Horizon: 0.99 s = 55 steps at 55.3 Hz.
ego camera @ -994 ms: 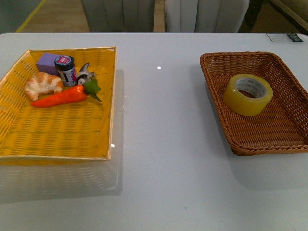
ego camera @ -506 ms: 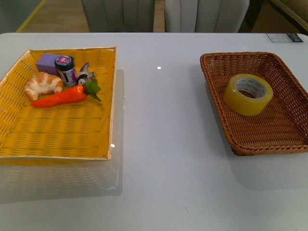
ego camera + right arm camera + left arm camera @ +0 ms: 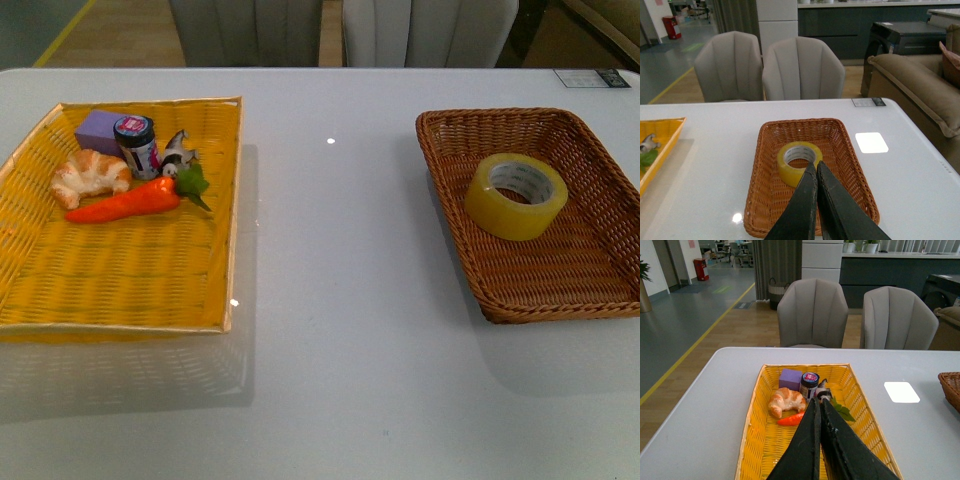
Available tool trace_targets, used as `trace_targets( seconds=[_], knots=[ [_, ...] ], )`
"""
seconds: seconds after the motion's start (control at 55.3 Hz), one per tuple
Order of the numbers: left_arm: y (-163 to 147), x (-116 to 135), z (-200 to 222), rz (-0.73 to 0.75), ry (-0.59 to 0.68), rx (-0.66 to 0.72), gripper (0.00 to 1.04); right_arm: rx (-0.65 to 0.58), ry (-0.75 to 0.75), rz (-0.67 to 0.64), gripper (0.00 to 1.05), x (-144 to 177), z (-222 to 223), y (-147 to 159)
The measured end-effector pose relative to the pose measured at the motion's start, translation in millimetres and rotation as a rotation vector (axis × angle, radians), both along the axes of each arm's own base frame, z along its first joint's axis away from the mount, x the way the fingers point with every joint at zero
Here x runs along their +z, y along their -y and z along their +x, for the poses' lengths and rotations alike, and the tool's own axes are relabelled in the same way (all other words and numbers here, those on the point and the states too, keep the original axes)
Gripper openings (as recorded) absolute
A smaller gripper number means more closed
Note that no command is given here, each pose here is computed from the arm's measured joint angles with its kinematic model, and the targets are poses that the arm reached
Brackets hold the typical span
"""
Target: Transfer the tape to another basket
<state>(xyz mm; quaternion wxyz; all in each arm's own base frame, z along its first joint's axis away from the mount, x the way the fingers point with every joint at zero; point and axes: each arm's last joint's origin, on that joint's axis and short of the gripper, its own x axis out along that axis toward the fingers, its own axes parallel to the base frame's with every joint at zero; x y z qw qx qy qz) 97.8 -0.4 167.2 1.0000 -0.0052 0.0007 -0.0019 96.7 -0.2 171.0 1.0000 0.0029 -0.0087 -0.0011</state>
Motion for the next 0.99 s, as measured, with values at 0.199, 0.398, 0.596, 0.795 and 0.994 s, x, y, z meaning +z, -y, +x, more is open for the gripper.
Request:
trace_targets(
  seconds=[0.199,0.398,0.596,0.795,0.994],
  knots=[
    [0.0,0.0,0.0,0.000,0.000,0.000,0.27,0.000,0.001,-0.001,0.31,0.1,-0.1,0.0],
    [0.0,0.0,0.0,0.000,0.000,0.000,0.64,0.000,0.001,-0.001,0.68,0.1,-0.1,0.0],
    [0.0,0.0,0.0,0.002,0.000,0.000,0.98,0.000,0.001,-0.001,0.97,0.1,-0.1,0.0],
    [0.0,0.0,0.0,0.002,0.000,0.000,0.96,0.000,0.001,-0.001,0.96,0.1,-0.1,0.0],
    [0.0,0.0,0.0,0.002,0.000,0.000,0.96,0.000,0.001,-0.001,0.96,0.1,-0.1,0.0]
  ],
)
